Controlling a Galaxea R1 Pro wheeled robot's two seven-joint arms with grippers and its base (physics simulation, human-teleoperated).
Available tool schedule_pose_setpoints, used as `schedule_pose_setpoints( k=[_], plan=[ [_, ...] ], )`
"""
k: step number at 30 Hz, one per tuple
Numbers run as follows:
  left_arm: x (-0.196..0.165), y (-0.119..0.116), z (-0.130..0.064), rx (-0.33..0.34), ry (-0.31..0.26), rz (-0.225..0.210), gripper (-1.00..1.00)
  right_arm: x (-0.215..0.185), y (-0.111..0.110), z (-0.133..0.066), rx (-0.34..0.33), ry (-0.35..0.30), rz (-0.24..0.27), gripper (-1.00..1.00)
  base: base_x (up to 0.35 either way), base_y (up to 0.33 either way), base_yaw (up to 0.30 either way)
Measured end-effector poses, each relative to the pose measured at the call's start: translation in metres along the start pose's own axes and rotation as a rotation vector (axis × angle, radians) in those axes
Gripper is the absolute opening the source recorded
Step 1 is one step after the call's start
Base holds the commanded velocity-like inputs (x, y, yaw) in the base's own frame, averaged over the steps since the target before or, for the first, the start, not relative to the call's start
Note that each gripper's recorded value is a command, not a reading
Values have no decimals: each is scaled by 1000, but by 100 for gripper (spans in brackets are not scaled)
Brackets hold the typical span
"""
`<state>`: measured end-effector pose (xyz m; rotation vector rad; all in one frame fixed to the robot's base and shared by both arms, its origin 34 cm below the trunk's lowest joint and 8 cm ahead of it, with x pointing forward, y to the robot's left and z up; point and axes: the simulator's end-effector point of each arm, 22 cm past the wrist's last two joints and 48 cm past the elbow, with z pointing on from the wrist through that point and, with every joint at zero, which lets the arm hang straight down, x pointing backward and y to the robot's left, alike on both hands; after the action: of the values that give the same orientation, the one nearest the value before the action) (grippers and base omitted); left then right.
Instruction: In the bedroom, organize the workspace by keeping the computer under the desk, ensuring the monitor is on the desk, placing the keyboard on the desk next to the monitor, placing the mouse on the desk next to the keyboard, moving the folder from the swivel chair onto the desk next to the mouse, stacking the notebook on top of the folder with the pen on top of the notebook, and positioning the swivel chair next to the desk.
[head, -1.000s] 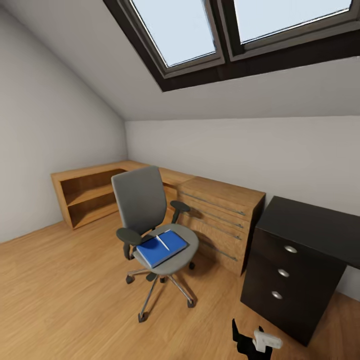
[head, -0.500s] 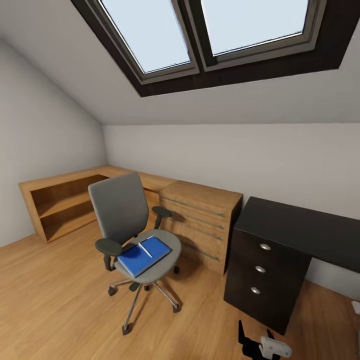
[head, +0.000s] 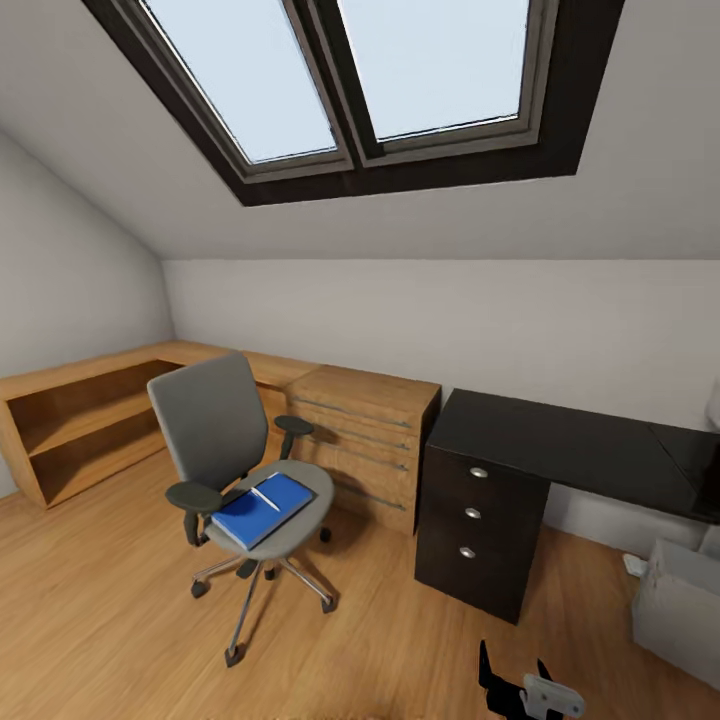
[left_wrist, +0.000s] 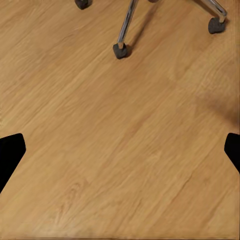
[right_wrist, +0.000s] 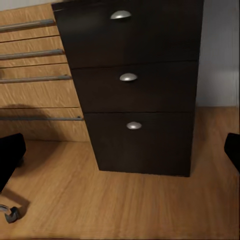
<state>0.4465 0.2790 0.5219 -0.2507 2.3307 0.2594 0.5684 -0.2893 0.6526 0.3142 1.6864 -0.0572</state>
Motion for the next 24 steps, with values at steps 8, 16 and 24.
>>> schedule_pose_setpoints(
  k=[8,16,24],
  plan=[
    [-13,1,-10,-1,-3,-6,100,-16,3,-1,-2,-4,2,100,-119,71,-254],
    [-19,2,-20,0,8,-6,100,-32,6,-2,-4,-6,3,100,-13,8,-253],
    [-27,3,-30,1,10,-5,100,-48,9,-2,-6,-11,4,100,-2,1,-251]
  ],
)
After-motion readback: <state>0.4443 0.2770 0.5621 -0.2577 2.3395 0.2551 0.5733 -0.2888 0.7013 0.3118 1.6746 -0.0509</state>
